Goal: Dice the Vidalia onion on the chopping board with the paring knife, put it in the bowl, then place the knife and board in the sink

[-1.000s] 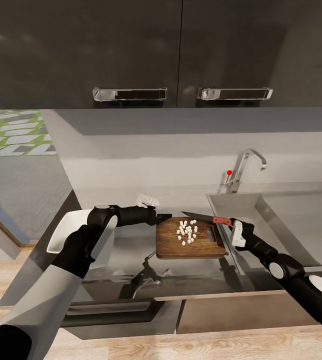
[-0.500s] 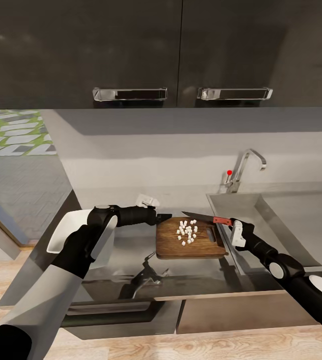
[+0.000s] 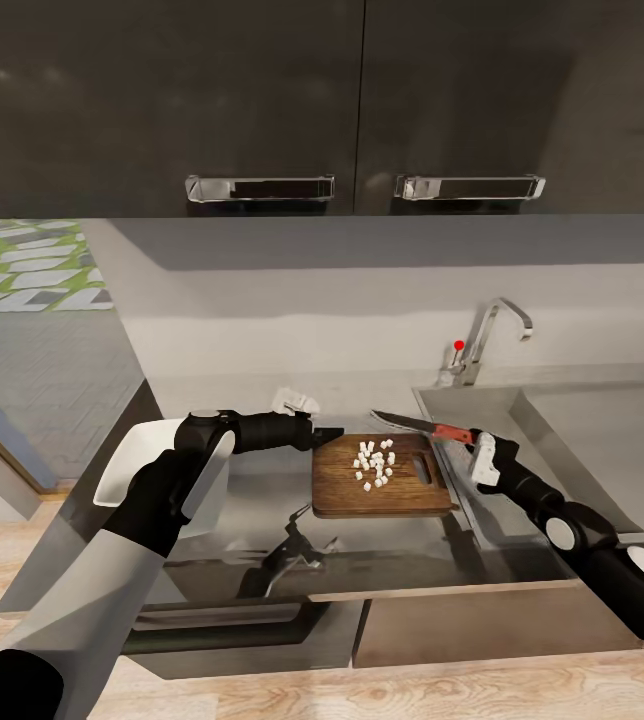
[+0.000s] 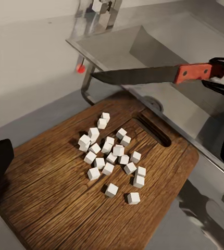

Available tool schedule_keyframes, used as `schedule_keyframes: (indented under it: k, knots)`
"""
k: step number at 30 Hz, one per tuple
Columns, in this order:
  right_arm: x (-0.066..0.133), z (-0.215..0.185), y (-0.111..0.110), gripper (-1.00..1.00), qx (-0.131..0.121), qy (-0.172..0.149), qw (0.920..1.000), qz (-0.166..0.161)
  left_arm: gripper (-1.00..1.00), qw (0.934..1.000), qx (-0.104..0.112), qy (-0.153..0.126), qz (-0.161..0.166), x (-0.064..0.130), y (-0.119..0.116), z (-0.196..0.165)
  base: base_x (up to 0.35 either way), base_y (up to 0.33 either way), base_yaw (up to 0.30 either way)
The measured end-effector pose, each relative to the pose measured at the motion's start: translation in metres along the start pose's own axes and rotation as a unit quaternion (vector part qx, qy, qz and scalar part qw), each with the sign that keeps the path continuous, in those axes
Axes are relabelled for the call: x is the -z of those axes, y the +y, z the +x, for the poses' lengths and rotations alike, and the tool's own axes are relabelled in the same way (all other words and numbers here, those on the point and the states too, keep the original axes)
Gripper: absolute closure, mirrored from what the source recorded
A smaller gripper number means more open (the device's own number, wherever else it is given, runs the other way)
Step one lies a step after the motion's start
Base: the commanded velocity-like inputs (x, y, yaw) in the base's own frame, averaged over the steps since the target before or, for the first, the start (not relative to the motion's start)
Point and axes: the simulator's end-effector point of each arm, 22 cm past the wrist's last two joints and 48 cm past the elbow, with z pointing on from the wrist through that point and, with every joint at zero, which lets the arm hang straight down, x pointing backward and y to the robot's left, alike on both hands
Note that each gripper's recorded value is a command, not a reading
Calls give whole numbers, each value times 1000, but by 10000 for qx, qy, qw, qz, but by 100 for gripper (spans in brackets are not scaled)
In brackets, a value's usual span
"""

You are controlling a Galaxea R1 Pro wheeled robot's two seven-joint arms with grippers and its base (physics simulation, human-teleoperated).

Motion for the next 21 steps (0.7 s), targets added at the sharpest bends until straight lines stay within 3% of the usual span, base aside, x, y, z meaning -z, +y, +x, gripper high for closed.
schedule_keyframes:
  k: [1, 4, 5, 10, 14, 17, 21]
  knots:
    - [1, 9, -13, 100, -317, 64, 9994, 149, -100, 10000, -2, -2, 0, 0, 0, 0, 0, 0, 0]
    - [4, 21, -30, 100, -828, 136, 9958, 355, -100, 10000, -2, -2, 0, 0, 0, 0, 0, 0, 0]
    - [6, 29, -41, 100, -1133, 180, 9922, 479, -100, 10000, 0, 1, 0, 0, 0, 0, 0, 0, 0]
    - [11, 53, -51, 100, -1407, 360, 9881, 505, -100, 10000, -4, -5, 0, 0, 0, 0, 0, 0, 0]
    - [25, 88, -76, 100, -1953, 571, 9768, 667, -100, 10000, -9, -22, 21, -1, -2, -1, 0, 0, 0]
    - [28, 89, -88, 100, -2778, 387, 9559, 870, -100, 10000, -9, -27, 31, -1, -3, -2, 0, 0, 0]
    - [30, 87, -98, 100, -3456, 173, 9325, 1036, -100, 10000, -8, -30, 38, -2, -4, -2, 0, 0, 0]
